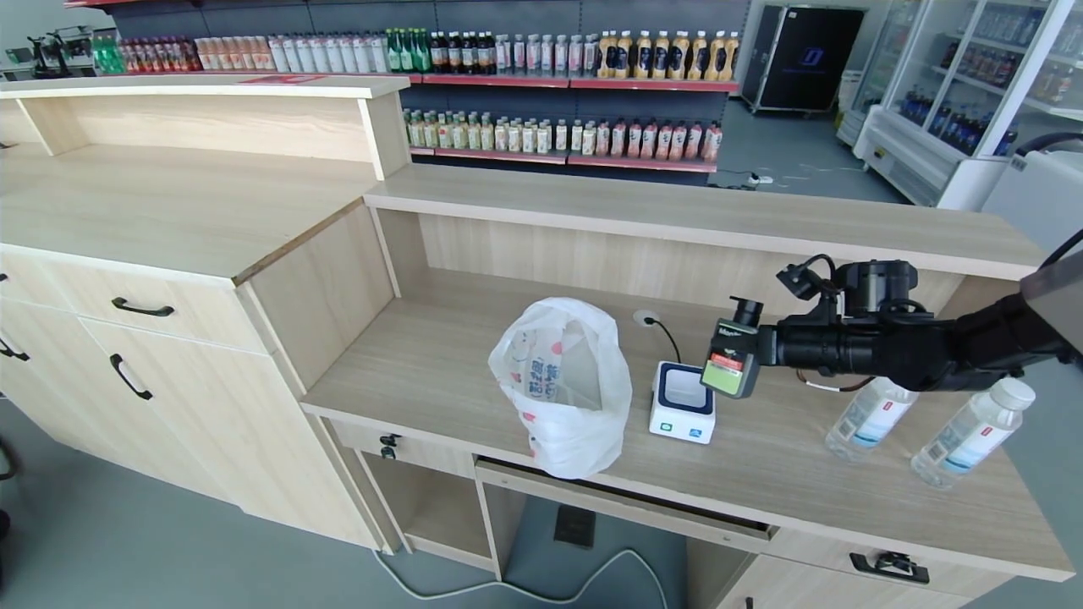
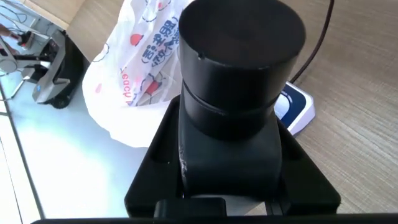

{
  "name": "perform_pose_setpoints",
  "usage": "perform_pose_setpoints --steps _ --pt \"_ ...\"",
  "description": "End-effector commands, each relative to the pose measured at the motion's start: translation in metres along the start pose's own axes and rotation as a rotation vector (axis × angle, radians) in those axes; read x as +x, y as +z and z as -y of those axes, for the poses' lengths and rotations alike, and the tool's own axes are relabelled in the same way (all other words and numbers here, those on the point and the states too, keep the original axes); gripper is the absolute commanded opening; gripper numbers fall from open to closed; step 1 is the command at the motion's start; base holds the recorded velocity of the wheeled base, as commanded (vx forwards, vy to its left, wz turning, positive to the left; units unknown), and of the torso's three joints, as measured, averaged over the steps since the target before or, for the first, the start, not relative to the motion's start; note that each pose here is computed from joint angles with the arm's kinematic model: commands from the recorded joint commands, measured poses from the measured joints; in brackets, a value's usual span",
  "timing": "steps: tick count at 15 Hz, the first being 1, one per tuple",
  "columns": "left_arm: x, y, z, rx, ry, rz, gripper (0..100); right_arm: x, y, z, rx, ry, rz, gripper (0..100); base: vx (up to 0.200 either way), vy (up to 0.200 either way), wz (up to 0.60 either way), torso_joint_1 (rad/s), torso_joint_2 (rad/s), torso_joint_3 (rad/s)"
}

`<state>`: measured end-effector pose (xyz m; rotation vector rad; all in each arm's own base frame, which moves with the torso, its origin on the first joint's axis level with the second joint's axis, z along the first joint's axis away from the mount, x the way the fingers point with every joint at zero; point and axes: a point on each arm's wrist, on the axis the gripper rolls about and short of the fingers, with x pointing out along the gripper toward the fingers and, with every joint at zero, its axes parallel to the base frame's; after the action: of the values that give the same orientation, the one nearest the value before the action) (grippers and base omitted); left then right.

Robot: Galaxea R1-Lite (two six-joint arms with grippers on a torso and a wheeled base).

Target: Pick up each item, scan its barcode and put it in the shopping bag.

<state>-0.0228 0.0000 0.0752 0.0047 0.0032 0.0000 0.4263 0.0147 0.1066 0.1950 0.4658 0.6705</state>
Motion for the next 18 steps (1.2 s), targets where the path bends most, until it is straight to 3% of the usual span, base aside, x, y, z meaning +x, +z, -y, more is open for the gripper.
perform_pose_setpoints --steps 1,9,18 --pt "0.000 0.000 0.000 0.000 0.000 0.000 100 0.008 -0.005 0.002 -0.004 0.004 -0.010 0 0.000 0.000 0.00 0.000 0.00 0.000" --pt "0.000 0.000 0.000 0.000 0.000 0.000 100 0.027 -0.012 -0.001 -0.017 0.029 -0.028 0 0.000 0.000 0.00 0.000 0.00 0.000" --pt "0.000 0.000 0.000 0.000 0.000 0.000 100 0.036 -0.020 0.010 -0.058 -0.002 -0.035 0 0.000 0.000 0.00 0.000 0.00 0.000"
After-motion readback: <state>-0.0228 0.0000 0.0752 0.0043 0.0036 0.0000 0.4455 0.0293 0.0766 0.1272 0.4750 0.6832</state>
